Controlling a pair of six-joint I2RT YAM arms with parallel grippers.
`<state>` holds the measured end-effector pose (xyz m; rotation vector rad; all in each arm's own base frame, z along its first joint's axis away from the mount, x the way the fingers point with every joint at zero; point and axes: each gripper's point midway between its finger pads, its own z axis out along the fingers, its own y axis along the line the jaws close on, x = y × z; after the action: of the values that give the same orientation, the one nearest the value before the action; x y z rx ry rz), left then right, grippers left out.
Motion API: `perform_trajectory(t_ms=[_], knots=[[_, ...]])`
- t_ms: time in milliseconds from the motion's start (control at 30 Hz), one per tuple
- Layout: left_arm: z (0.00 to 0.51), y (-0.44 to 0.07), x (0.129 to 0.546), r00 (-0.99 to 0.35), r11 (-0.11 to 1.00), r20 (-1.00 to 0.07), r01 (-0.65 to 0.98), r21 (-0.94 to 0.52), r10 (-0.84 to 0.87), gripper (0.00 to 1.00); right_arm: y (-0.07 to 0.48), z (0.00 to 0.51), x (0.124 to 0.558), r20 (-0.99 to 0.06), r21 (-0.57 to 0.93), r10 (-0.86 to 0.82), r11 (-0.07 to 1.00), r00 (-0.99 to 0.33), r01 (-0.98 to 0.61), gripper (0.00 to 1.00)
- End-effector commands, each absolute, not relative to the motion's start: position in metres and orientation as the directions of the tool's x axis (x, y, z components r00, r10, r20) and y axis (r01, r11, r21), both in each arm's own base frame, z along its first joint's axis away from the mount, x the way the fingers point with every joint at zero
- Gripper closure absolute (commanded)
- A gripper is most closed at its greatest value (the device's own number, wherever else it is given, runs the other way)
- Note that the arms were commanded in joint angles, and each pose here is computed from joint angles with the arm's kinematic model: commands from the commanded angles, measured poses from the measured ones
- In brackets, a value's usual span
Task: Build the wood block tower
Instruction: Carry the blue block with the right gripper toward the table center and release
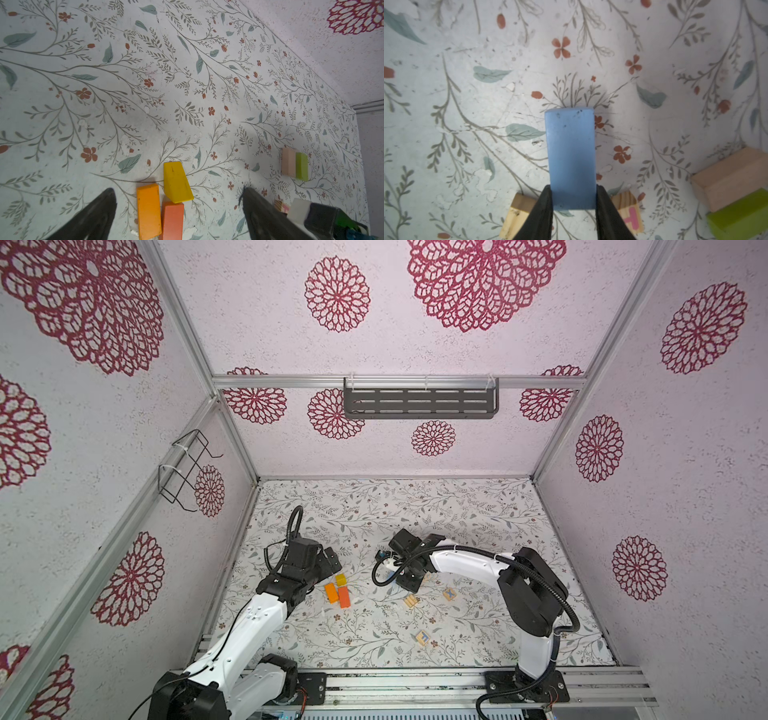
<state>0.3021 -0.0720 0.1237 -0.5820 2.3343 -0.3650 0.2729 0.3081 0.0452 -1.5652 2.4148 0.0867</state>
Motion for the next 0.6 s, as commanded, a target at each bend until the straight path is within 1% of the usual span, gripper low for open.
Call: perform_trajectory(t_ms=[0, 67, 133, 233, 467, 567], knots=[[0.133, -0.076, 0.313, -0.646, 0.858, -0.577, -0.28, -0.43, -0.5, 0.03, 0.3, 0.041, 0.282, -0.205, -0.125, -0.907, 0.398, -0.369, -0.909, 0.56], [0.133, -0.078, 0.315, -0.644, 0.856, -0.577, -0.273, -0.439, -0.502, 0.03, 0.297, 0.039, 0.287, -0.202, -0.128, -0.905, 0.405, -0.376, -0.905, 0.5], [0.133, -0.08, 0.317, -0.647, 0.855, -0.575, -0.267, -0.444, -0.501, 0.03, 0.294, 0.041, 0.292, -0.205, -0.131, -0.901, 0.413, -0.383, -0.901, 0.48], [0.136, -0.084, 0.32, -0.654, 0.856, -0.571, -0.256, -0.449, -0.495, 0.03, 0.288, 0.044, 0.299, -0.212, -0.153, -0.892, 0.434, -0.4, -0.888, 0.47], [0.146, -0.088, 0.322, -0.665, 0.862, -0.571, -0.239, -0.448, -0.482, 0.03, 0.269, 0.046, 0.325, -0.206, -0.254, -0.86, 0.508, -0.467, -0.823, 0.46], [0.147, -0.09, 0.323, -0.68, 0.871, -0.568, -0.23, -0.434, -0.463, 0.03, 0.266, 0.045, 0.331, -0.22, -0.268, -0.842, 0.538, -0.493, -0.799, 0.46]])
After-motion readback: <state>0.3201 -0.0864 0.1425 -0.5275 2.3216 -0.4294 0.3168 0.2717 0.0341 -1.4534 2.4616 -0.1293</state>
